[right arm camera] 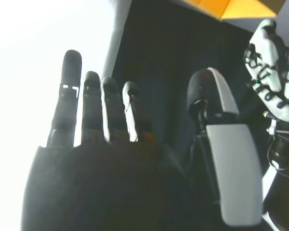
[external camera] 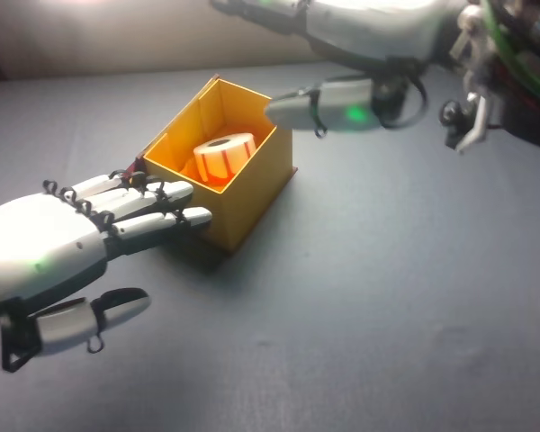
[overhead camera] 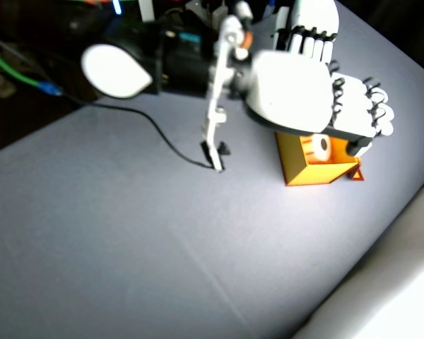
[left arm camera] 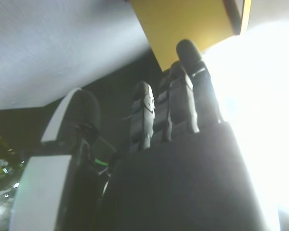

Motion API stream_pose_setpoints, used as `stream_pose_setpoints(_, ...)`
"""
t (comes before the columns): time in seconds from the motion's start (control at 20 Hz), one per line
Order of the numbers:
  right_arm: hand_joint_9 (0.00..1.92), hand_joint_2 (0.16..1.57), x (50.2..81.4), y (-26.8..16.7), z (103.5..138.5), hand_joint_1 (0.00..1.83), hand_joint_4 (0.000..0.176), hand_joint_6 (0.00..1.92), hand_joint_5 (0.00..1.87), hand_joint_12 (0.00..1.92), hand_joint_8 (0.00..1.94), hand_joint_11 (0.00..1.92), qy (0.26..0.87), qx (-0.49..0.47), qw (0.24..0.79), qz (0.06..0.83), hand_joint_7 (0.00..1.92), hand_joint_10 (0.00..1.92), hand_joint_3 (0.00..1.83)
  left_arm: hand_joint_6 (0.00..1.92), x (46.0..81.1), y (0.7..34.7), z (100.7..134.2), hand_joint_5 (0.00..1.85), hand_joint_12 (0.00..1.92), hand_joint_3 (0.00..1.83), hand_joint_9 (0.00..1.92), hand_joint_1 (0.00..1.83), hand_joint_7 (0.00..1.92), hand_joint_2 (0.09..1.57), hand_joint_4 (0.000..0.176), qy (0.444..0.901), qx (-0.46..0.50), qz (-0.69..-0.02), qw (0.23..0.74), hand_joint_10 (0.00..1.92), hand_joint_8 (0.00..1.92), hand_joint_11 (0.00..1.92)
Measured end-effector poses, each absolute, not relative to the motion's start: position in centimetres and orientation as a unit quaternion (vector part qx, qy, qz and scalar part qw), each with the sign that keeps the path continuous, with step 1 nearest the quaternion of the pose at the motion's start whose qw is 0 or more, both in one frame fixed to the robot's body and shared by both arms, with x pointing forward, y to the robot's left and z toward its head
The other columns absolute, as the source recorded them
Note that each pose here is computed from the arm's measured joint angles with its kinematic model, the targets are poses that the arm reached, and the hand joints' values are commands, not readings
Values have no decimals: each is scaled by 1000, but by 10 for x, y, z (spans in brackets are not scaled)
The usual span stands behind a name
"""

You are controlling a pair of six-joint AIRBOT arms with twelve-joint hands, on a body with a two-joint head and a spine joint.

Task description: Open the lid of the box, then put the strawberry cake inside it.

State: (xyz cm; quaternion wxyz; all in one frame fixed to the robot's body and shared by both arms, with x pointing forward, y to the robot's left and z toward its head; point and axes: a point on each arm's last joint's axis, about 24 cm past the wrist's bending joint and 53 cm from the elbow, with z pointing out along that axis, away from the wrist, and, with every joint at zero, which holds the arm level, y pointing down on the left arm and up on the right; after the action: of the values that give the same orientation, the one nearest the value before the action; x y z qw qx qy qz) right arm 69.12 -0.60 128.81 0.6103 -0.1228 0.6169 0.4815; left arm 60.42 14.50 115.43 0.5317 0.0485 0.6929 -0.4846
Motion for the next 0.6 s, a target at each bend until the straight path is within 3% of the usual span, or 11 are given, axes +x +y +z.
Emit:
stream_pose_setpoints(0.05, 59, 1295, 685, -12, 1287, 392, 33, 0, 0, 1452, 0, 0, 614, -125, 612, 483, 0, 33, 2, 9, 604, 149, 1154, 208, 1036, 0, 125, 615, 63, 1460, 43, 693, 46, -481, 535, 13, 2, 0)
stream_pose_setpoints(0.1, 27, 1301, 676, -28, 1277, 360, 33, 0, 0, 1323, 0, 0, 616, -122, 611, 483, 0, 24, 0, 3, 607, 158, 1156, 197, 1010, 4, 124, 578, 60, 1471, 54, 693, 37, -473, 543, 12, 1, 0)
stream_pose_setpoints(0.15, 5, 1318, 672, -40, 1273, 346, 12, 0, 0, 1068, 0, 0, 616, -115, 611, 484, 0, 4, 0, 1, 610, 162, 1159, 191, 994, 2, 129, 604, 66, 1470, 53, 691, 28, -470, 548, 13, 2, 0)
stream_pose_setpoints(0.2, 0, 1351, 667, -57, 1262, 323, 2, 0, 0, 563, 0, 0, 621, -102, 608, 484, 0, 0, 0, 0, 611, 166, 1162, 189, 932, 0, 123, 664, 78, 1462, 48, 686, 27, -467, 557, 9, 3, 0)
stream_pose_setpoints(0.3, 0, 1353, 658, -81, 1248, 264, 15, 0, 0, 78, 0, 0, 628, -87, 605, 482, 0, 0, 0, 0, 610, 168, 1171, 151, 810, 0, 84, 678, 70, 1458, 44, 673, 23, -472, 569, 1, 1, 0)
stream_pose_setpoints(0.4, 0, 1329, 644, -100, 1243, 247, 56, 0, 0, 2, 0, 0, 623, -70, 606, 490, 0, 0, 0, 0, 608, 170, 1181, 74, 540, 0, 25, 603, 21, 1454, 19, 657, 22, -479, 582, 1, 0, 0)
stream_pose_setpoints(0.45, 0, 1325, 631, -115, 1244, 242, 65, 0, 0, 0, 0, 0, 613, -62, 611, 496, 0, 0, 0, 0, 608, 173, 1186, 6, 285, 0, 0, 491, 0, 1447, 39, 648, 18, -481, 591, 0, 0, 0)
stream_pose_setpoints(0.5, 0, 1325, 629, -118, 1243, 242, 65, 0, 0, 0, 0, 0, 613, -61, 611, 497, 0, 0, 0, 0, 609, 174, 1187, 6, 285, 0, 0, 491, 0, 1447, 39, 646, 17, -481, 592, 0, 0, 0)
stream_pose_setpoints(0.55, 0, 1352, 624, -124, 1242, 233, 118, 0, 0, 0, 0, 0, 611, -57, 613, 498, 0, 0, 1, 0, 609, 178, 1190, 0, 235, 0, 0, 406, 0, 1434, 37, 641, 11, -482, 597, 0, 0, 0)
stream_pose_setpoints(0.6, 0, 1361, 618, -132, 1239, 231, 126, 0, 0, 0, 0, 0, 611, -51, 613, 498, 0, 0, 5, 0, 610, 182, 1193, 0, 161, 0, 0, 338, 0, 1424, 44, 638, 5, -479, 603, 0, 0, 0)
